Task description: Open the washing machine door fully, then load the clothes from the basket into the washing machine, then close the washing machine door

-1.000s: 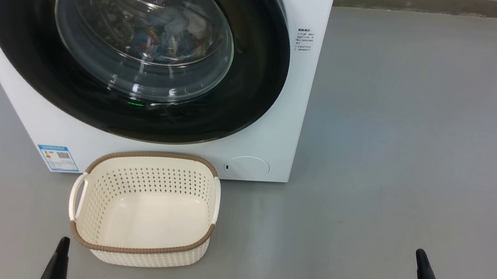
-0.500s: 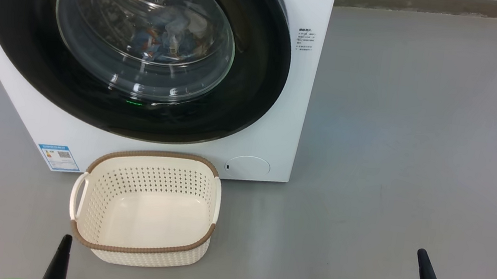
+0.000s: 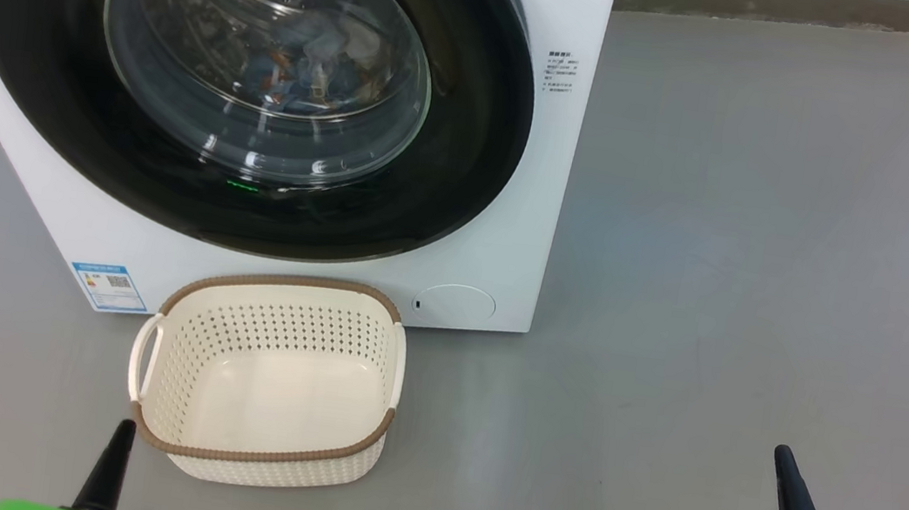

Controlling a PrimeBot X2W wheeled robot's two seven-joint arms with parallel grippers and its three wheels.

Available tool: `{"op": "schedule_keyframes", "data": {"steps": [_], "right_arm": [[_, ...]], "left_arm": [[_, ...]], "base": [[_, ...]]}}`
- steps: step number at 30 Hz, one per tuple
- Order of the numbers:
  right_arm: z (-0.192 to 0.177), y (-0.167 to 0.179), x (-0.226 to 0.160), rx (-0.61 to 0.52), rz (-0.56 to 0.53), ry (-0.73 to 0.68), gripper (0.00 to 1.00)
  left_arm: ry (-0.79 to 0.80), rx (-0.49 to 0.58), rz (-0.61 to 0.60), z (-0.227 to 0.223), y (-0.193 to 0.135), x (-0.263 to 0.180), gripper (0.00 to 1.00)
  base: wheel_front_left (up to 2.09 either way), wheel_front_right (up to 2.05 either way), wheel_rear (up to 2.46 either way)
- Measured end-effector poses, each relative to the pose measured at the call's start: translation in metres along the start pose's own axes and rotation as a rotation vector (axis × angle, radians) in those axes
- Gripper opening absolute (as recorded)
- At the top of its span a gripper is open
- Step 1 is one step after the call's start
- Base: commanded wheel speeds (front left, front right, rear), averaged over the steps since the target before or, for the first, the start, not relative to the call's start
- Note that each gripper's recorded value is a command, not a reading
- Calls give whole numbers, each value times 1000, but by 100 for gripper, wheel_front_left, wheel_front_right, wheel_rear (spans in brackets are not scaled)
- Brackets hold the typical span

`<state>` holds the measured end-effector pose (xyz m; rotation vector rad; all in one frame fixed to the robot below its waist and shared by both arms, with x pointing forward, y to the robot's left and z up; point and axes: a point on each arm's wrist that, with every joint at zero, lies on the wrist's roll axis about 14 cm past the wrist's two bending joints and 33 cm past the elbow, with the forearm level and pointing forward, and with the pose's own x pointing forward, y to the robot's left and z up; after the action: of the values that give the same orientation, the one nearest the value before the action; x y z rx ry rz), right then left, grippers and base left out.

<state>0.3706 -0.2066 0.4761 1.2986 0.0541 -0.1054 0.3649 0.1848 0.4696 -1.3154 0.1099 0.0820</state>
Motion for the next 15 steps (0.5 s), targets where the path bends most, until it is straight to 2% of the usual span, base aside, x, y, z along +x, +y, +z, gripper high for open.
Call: {"op": "schedule_keyframes", "data": {"steps": [15], "right_arm": [[-1,0,0,156,6,15,0]], "left_arm": [[11,-153,-35,1,-10,7,0]], "base": [[0,0,0]]}}
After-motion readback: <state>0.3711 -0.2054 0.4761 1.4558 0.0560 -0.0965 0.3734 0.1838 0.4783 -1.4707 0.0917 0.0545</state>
